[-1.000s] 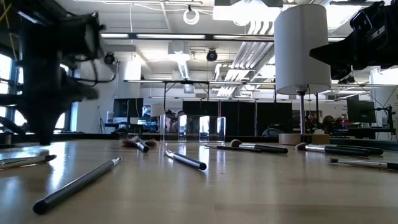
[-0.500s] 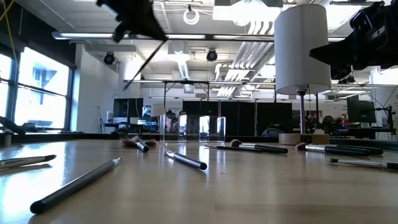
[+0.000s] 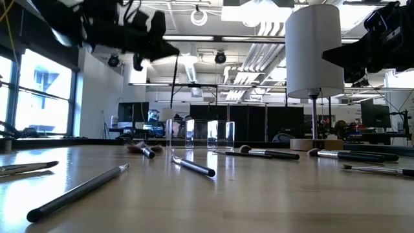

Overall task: Put items in baskets/containers
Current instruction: Put the black brow brush into the transparent organizer

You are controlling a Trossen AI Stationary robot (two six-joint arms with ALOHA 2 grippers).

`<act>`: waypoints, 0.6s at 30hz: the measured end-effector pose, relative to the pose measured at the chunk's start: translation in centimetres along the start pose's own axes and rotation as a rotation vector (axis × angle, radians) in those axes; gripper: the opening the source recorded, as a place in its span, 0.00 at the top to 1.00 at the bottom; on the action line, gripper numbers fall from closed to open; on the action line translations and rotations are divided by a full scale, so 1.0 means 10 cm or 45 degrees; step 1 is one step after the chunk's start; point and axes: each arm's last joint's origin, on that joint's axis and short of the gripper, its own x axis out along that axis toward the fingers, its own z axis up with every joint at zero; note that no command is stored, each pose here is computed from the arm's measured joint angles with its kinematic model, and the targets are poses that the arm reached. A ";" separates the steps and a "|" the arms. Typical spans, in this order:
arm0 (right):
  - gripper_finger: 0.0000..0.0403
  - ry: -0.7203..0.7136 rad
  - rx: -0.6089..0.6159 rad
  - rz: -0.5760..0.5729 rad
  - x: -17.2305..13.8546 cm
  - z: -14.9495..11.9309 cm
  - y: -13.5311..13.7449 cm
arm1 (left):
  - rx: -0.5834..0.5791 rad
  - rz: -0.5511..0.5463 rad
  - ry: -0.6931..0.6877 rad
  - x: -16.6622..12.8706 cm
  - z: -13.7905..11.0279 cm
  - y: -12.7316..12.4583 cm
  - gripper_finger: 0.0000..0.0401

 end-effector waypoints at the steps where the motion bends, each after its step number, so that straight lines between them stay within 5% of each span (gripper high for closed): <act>1: 1.00 0.000 0.000 0.000 0.00 0.00 0.00 | -0.021 -0.018 0.000 0.01 -0.05 0.07 1.00; 12: 1.00 0.000 0.000 0.000 0.00 0.00 0.00 | -0.114 -0.056 0.032 0.31 -0.54 0.40 1.00; 18: 1.00 0.000 0.000 0.000 0.00 0.00 0.00 | -0.088 -0.056 0.055 0.35 -0.57 0.39 0.98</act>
